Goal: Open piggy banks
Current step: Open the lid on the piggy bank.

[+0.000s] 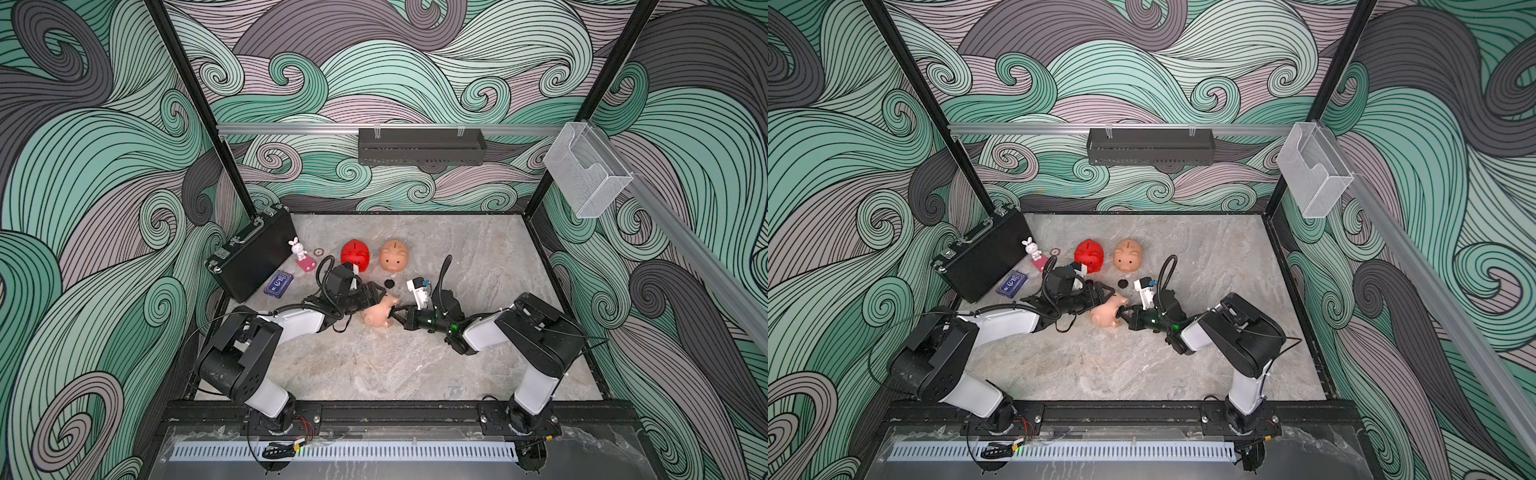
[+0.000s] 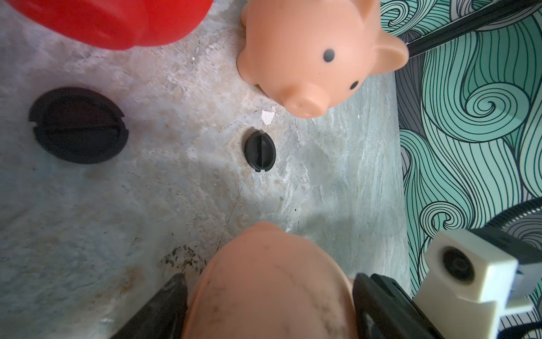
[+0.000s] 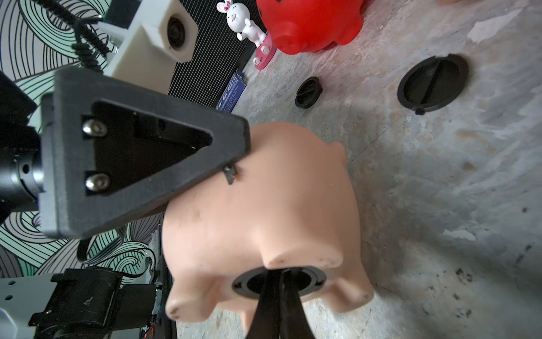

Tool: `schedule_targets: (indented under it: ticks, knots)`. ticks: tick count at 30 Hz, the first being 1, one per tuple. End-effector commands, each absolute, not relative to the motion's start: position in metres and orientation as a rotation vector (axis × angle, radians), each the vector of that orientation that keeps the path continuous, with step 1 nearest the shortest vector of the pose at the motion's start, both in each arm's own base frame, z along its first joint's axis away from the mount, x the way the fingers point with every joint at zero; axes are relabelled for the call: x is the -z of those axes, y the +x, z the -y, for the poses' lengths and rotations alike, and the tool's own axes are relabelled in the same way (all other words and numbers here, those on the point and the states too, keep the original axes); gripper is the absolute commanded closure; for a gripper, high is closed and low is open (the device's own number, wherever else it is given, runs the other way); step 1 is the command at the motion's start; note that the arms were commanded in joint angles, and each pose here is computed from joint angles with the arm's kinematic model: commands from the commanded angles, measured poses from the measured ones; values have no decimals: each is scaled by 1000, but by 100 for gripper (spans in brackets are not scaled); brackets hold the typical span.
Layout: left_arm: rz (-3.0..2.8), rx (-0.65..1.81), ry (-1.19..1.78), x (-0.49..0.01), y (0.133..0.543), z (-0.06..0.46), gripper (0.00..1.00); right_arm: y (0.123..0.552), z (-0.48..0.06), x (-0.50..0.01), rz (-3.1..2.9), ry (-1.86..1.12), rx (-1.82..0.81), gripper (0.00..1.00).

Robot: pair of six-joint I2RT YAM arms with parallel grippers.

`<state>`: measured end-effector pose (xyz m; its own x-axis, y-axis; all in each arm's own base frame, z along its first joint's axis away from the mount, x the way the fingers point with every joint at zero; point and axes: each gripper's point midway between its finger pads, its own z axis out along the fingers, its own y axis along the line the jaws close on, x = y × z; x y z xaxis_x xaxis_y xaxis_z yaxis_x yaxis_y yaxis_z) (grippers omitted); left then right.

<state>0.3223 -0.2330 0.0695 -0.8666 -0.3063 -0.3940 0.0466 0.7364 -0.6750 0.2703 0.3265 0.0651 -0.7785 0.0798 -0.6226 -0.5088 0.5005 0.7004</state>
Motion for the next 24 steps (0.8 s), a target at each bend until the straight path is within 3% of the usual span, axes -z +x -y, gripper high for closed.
schedule_targets:
  ticks: [1, 24]
  knots:
    - [-2799, 931, -140, -8, 253, 231, 17, 282, -346, -95, -1949, -488, -1235, 100]
    - [-2814, 907, -146, -3, 253, 228, 17, 271, -348, -95, -1699, -882, -850, 100]
